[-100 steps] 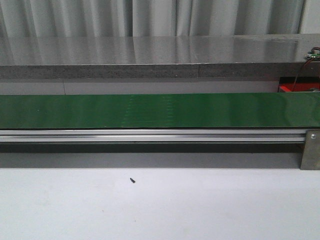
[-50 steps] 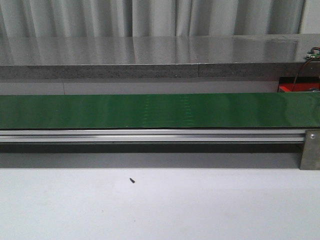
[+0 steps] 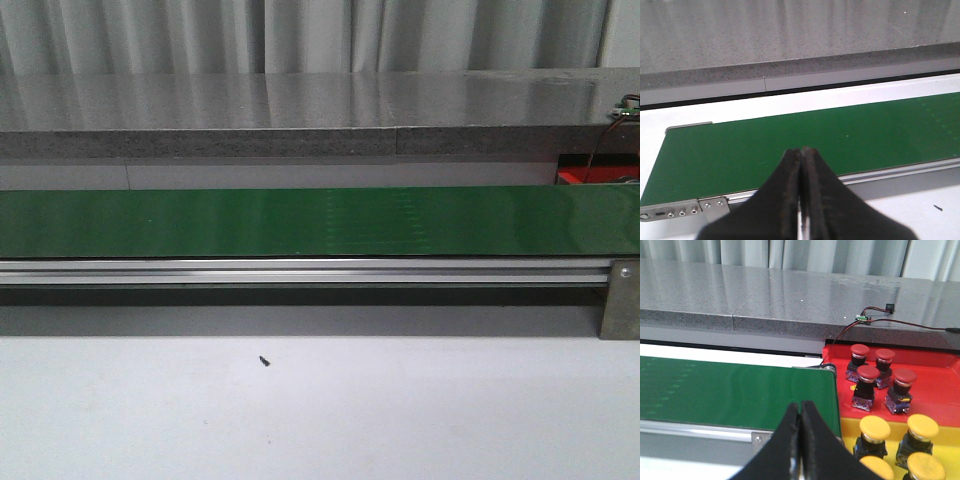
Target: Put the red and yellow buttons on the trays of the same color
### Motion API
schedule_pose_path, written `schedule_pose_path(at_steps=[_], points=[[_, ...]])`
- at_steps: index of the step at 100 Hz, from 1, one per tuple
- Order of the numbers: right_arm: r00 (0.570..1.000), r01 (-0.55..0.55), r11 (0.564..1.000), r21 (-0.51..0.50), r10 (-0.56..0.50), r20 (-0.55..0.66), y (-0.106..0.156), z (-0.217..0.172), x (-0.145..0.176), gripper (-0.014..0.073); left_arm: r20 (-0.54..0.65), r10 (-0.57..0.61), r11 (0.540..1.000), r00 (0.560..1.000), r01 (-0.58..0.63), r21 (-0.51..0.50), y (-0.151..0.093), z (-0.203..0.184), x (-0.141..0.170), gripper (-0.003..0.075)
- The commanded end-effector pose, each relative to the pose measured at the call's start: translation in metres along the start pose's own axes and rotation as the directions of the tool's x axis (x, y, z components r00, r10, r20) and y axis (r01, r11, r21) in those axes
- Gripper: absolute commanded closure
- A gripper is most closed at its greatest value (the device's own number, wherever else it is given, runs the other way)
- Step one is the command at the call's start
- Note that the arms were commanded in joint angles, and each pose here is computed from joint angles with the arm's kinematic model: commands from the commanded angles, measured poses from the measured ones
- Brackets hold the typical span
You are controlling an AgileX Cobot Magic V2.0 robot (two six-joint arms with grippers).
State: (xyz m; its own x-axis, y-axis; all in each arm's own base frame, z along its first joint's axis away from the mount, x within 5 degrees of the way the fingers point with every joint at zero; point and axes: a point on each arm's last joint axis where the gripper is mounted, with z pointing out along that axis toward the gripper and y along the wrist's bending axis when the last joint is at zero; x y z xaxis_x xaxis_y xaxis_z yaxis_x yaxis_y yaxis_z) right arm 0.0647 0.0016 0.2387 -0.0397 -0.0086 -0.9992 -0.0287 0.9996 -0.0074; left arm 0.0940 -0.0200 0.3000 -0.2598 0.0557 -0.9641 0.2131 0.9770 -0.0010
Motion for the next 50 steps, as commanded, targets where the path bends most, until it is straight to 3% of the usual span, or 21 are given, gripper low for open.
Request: schedule_pose_path(at_steps=[1,21,50], points=[[0.994,0.015,1.0,0.007,-0.015,0.11,0.0,-0.005,-0.003,0.0663,0.108,-0.013,1.0,0.994,0.013,-0.003,0.0,-0.003,-0.017,0.074],[0.989,0.013,0.998,0.054,-0.02,0.146,-0.002,-0.013,0.017,0.0663,0.108,-0.013,1.0,0.994,0.013,-0.003,0.0,-0.003,-0.017,0.074],[0.995,0.012,0.998,0.062,-0.018,0.097,-0.003,-0.009,0.032,0.0663,0.106,-0.013,1.0,0.994,0.013,-0.002,0.0,-0.003,-0.016,0.074]])
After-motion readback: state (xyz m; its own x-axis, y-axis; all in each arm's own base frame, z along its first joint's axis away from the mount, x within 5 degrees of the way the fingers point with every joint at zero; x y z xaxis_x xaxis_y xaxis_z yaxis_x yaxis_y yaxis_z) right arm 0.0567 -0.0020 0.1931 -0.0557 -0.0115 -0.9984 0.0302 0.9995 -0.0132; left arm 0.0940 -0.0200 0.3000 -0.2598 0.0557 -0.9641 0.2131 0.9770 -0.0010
